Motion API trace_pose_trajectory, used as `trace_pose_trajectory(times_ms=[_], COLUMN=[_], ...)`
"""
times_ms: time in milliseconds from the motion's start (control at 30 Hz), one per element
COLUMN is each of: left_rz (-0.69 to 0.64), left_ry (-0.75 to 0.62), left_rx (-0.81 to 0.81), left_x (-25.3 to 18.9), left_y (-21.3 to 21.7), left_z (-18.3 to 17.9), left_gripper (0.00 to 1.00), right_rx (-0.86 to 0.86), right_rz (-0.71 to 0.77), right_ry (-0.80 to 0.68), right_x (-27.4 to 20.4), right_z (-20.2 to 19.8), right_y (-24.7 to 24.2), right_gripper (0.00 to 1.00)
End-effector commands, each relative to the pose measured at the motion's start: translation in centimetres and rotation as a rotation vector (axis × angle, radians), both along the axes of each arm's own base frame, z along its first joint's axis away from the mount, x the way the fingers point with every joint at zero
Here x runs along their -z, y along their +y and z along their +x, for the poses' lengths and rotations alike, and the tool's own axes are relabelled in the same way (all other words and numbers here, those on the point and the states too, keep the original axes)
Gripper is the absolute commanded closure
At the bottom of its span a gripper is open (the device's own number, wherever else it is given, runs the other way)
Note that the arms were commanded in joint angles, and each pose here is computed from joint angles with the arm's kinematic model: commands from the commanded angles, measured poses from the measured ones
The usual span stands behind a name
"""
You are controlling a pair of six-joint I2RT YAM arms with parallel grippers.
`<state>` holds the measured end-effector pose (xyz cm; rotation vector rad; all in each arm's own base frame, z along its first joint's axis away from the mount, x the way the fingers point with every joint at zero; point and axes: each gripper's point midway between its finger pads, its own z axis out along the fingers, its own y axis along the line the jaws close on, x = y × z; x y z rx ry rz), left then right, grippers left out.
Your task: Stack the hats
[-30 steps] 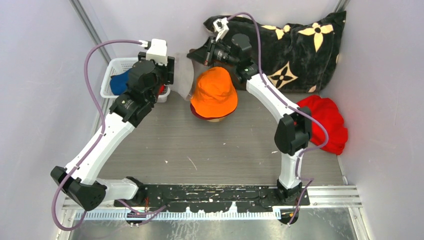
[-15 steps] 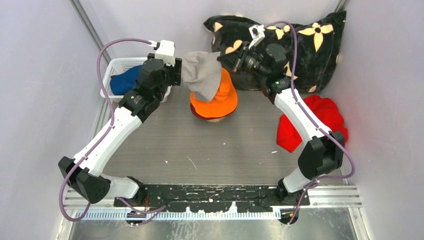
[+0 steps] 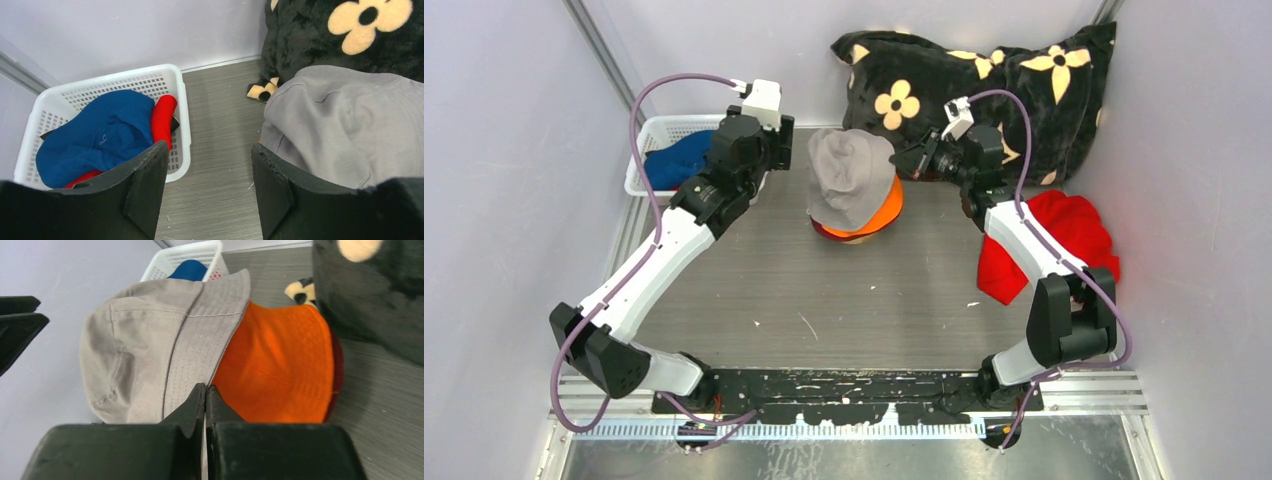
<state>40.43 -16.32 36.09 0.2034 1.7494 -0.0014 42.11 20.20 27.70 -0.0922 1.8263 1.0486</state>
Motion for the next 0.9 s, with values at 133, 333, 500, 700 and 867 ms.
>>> trace_pose_trajectory(times_ms=[133,333,500,700,867], left_rz=[-0.041,-0.027,-0.021,-0.068,-0.187], left_ry=[-0.063,-0.038,-0.025,0.018,0.081], left_rx=[0.007,0.006,-0.009,-0.02,-0.003], left_x=[-2.2,-0.9,0.6,3.4,6.3], left_y=[-0.5,-0.9,-0.8,-0.7,-0.5], left_z=[0.9,1.5,1.9,2.3,3.1], left_gripper=[0.38,0.38,0.38,0.38,0.38], right_rx=[0.115,0.161,0.171,0.179,0.16], right_rz=[0.0,-0.04,-0.07,-0.107,-0.099], right_ry=[-0.078,0.017,0.116,0.197,0.187], right_x=[-2.2,1.6,5.9,10.0,10.0], right_z=[0.6,2.3,3.4,3.9,3.7], right_y=[-3.9,-4.9,-5.0,-5.2,-4.8], right_gripper=[0.99,0.99,0.99,0.99,0.99])
